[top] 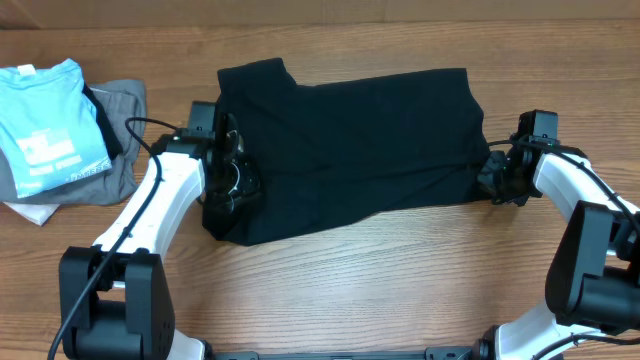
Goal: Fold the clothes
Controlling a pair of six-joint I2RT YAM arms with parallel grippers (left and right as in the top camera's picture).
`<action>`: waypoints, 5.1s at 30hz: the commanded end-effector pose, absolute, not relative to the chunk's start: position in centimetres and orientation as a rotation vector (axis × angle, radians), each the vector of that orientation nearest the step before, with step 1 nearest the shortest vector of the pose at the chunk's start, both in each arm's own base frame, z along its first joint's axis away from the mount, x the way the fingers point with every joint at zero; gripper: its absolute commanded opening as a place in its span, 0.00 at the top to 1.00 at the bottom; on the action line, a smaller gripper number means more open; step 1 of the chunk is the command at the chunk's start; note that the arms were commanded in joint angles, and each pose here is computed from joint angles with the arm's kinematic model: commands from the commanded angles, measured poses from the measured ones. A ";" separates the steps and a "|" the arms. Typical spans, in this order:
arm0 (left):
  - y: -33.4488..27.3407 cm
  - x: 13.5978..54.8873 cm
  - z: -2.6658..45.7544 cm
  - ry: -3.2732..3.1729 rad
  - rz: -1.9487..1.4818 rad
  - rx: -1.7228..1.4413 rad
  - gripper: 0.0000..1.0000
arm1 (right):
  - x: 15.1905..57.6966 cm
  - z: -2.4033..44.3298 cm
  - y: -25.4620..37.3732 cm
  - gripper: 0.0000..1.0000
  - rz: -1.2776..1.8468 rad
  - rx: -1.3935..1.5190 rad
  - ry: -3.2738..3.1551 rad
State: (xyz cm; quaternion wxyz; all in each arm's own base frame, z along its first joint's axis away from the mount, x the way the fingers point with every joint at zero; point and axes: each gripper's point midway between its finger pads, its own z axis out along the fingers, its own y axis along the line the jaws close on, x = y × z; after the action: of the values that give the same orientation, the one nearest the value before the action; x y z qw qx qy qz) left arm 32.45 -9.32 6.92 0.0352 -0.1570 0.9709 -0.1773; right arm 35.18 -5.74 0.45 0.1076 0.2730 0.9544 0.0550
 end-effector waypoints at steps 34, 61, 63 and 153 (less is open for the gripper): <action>-2.9 26.1 1.9 3.141 0.045 -0.567 0.62 | 33.8 0.1 -5.4 0.75 0.150 0.820 2.866; 2.4 25.2 0.4 3.115 0.056 -0.729 0.64 | 33.5 0.0 -5.4 0.75 0.150 0.823 2.876; 2.5 25.6 2.2 3.140 0.060 -0.700 0.62 | 33.6 0.0 -5.4 0.76 0.150 0.823 2.875; -5.9 29.0 5.9 3.203 -0.281 -0.374 0.43 | 33.3 0.0 -5.3 0.72 0.149 0.826 2.884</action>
State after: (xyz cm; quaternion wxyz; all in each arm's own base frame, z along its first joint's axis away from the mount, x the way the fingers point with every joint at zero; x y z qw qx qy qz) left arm 30.24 -4.60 6.61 -0.0277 -0.1377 0.9883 -0.0598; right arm 33.69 -5.27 0.18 0.0751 0.2742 0.9570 0.0568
